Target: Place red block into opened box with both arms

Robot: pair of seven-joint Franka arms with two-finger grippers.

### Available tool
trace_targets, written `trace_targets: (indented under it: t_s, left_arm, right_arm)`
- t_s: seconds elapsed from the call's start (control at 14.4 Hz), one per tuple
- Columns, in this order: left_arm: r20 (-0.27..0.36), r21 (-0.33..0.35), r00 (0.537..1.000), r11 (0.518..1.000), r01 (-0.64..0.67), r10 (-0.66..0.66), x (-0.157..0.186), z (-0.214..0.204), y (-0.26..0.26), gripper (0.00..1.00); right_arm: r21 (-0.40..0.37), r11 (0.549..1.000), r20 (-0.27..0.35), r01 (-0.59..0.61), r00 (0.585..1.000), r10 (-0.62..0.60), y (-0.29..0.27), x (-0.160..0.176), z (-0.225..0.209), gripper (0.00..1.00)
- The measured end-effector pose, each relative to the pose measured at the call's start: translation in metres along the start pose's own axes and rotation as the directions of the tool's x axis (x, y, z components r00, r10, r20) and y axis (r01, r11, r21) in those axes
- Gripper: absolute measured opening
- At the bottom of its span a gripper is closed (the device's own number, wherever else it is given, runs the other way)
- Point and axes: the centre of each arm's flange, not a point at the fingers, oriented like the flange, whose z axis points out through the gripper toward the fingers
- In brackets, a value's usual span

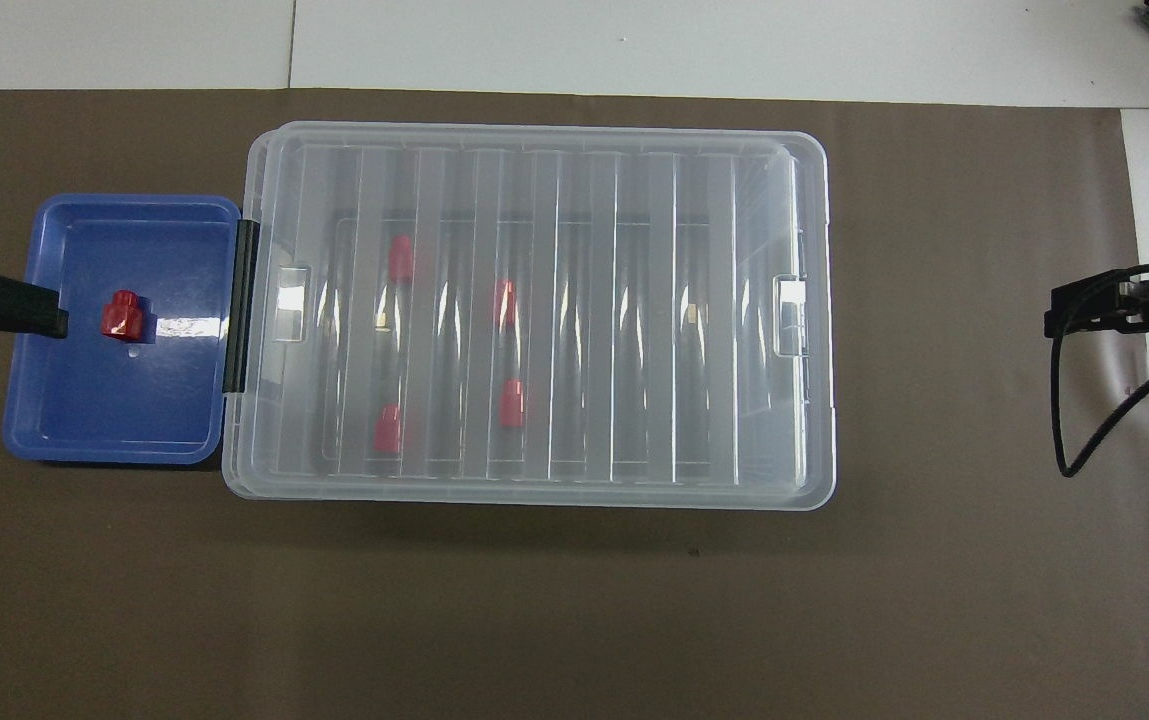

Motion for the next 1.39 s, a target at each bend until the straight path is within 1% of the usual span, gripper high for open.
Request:
trace_targets:
  t_s: [0.21, 0.28, 0.42, 0.56, 0.62, 0.76, 0.97, 1.39]
  left_arm:
    - [-0.003, 0.000, 1.000, 1.000, 0.000, 0.000, 0.000, 0.000, 0.000, 1.00]
    - [-0.004, 0.000, 1.000, 1.000, 0.000, 0.000, 0.000, 0.000, 0.000, 1.00]
    - [-0.004, 0.000, 1.000, 1.000, 0.000, 0.000, 0.000, 0.000, 0.000, 1.00]
    - [-0.004, 0.000, 1.000, 1.000, 0.000, 0.000, 0.000, 0.000, 0.000, 1.00]
    - [-0.005, 0.000, 1.000, 1.000, 0.000, 0.000, 0.001, 0.000, 0.000, 1.00]
    - [-0.005, 0.000, 1.000, 1.000, 0.000, 0.000, 0.001, 0.000, 0.000, 1.00]
    - [-0.006, 0.000, 1.000, 1.000, 0.000, 0.000, 0.001, 0.000, 0.000, 1.00]
    - [-0.007, 0.000, 1.000, 1.000, 0.007, -0.007, 0.001, -0.001, -0.004, 1.00]
  right_arm:
    - [0.003, 1.000, 0.002, 0.000, 1.000, 0.000, 0.000, 0.000, 0.001, 1.00]
    - [0.015, 1.000, -0.004, 0.000, 1.000, 0.000, -0.002, 0.001, 0.001, 1.00]
    - [0.053, 0.999, -0.050, -0.003, 0.999, 0.006, -0.007, 0.007, 0.005, 1.00]
    - [0.079, 0.997, -0.107, -0.006, 0.994, 0.015, -0.028, 0.015, 0.032, 1.00]
    - [0.086, 0.996, -0.133, 0.003, 0.991, 0.008, -0.051, 0.017, 0.053, 1.00]
    - [0.095, 0.995, -0.159, 0.036, 0.987, -0.021, -0.096, 0.016, 0.088, 1.00]
    - [0.094, 0.993, -0.157, 0.072, 0.986, -0.057, -0.126, 0.020, 0.118, 1.00]
    - [0.075, 0.988, -0.104, 0.136, 0.986, -0.128, -0.139, 0.021, 0.153, 1.00]
